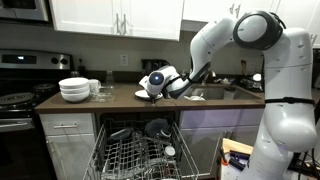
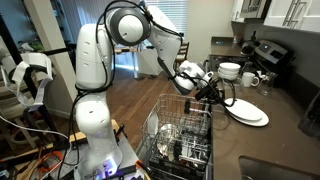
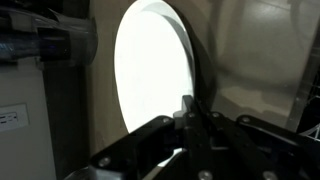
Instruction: Take the top white plate and put it in the dishwasher
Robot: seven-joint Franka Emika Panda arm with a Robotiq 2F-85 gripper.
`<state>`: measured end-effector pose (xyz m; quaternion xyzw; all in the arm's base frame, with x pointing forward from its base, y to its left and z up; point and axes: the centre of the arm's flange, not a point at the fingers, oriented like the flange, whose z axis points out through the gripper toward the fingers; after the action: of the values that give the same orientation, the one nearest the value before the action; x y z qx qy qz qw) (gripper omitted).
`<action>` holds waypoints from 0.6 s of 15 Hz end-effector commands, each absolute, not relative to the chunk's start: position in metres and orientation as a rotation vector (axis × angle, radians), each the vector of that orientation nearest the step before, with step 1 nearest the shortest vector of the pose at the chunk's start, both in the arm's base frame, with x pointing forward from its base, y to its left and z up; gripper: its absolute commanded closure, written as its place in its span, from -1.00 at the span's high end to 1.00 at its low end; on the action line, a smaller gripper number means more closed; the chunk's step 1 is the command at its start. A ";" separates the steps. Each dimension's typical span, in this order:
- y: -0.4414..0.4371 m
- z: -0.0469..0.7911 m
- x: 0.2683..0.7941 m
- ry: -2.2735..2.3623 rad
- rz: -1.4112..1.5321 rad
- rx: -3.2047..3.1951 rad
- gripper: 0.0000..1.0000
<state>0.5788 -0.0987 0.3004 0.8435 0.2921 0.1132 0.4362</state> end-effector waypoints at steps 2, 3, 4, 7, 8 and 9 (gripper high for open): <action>-0.094 0.308 0.572 0.743 0.254 2.098 -0.80; -0.094 0.307 0.572 0.744 0.254 2.099 -0.68; -0.094 0.306 0.572 0.745 0.253 2.100 -0.68; -0.095 0.305 0.572 0.745 0.254 2.101 -0.33; -0.095 0.305 0.572 0.746 0.255 2.100 -0.33; -0.096 0.305 0.572 0.749 0.259 2.098 -0.15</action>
<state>0.5765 -0.0973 0.2971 0.8442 0.2942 0.1104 0.4342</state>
